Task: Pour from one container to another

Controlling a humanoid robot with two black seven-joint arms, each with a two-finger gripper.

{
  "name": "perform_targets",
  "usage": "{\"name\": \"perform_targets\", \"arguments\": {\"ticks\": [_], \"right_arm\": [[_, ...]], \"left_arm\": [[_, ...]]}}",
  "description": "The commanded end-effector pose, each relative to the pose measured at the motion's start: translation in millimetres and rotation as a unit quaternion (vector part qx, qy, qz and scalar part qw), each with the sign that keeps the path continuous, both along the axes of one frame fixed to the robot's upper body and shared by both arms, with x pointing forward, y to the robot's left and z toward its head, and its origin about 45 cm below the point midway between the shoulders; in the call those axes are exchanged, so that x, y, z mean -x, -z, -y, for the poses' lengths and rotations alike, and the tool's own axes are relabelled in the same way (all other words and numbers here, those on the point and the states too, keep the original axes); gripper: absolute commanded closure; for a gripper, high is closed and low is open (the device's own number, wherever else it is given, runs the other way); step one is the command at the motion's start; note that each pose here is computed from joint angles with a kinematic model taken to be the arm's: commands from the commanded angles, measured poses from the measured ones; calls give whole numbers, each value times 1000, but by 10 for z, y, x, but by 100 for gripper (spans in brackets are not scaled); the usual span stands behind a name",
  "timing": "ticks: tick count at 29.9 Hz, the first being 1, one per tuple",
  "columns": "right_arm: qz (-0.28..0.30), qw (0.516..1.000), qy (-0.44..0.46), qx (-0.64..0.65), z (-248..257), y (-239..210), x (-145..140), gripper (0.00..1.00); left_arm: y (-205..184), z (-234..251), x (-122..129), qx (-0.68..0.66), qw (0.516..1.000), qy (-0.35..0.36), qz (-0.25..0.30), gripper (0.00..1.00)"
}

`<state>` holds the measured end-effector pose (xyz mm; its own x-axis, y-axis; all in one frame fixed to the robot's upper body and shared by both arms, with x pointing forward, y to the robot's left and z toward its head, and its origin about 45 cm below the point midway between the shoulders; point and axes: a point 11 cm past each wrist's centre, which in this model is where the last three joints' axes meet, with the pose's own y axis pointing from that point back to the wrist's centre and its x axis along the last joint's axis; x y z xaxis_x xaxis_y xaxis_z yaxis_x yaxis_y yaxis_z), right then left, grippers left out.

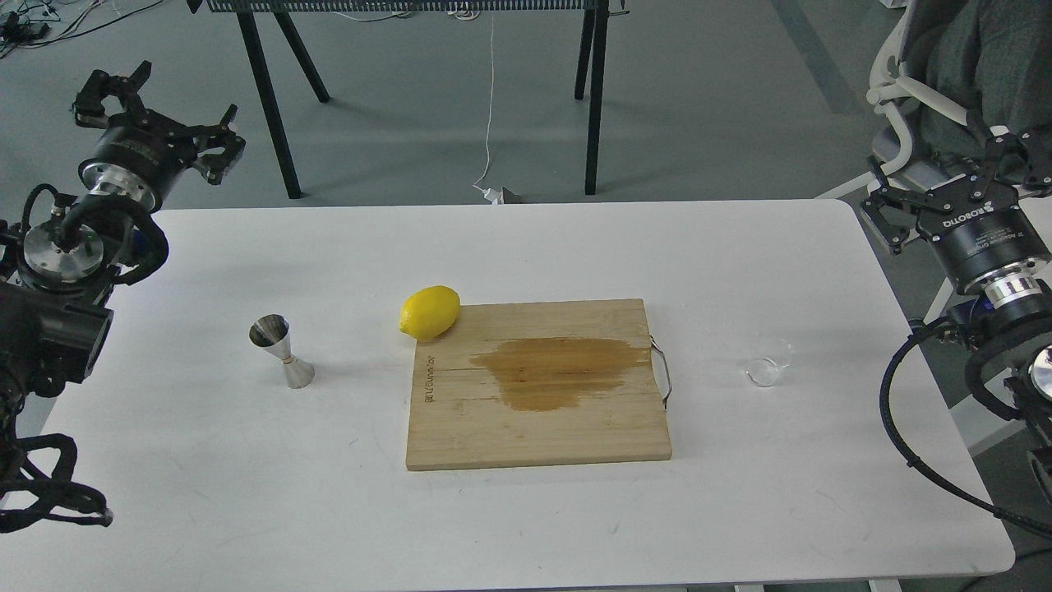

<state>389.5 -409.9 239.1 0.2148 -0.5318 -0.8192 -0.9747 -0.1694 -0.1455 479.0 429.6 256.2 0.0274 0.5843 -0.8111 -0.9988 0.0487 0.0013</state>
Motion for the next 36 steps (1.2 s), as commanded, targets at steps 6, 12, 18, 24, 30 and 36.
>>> {"name": "perform_targets", "arguments": {"ticks": [6,12,18,24,30,36], "right_arm": [[-3,1000,-1,-6,-39,48,8,0],[-3,1000,-2,-6,-40,42,4,0],[-3,1000,-2,-6,-46,45,4,0],[-2,1000,1,-7,-29,44,7,0],[-2,1000,3,-6,-13,44,8,0],[-2,1000,4,-7,-6,44,8,0]], "left_arm": [[61,-438,221,-75,996,-18,-33,0],[-53,-750,343,-150,987,-25,-51,0],[-182,-1020,459,-257,963,-18,-83,0],[-298,-1016,410,-320,943,0,-93,0],[-706,-1195,394,-409,908,-3,-95,0],[-867,-843,230,-522,846,66,-88,0]]}}
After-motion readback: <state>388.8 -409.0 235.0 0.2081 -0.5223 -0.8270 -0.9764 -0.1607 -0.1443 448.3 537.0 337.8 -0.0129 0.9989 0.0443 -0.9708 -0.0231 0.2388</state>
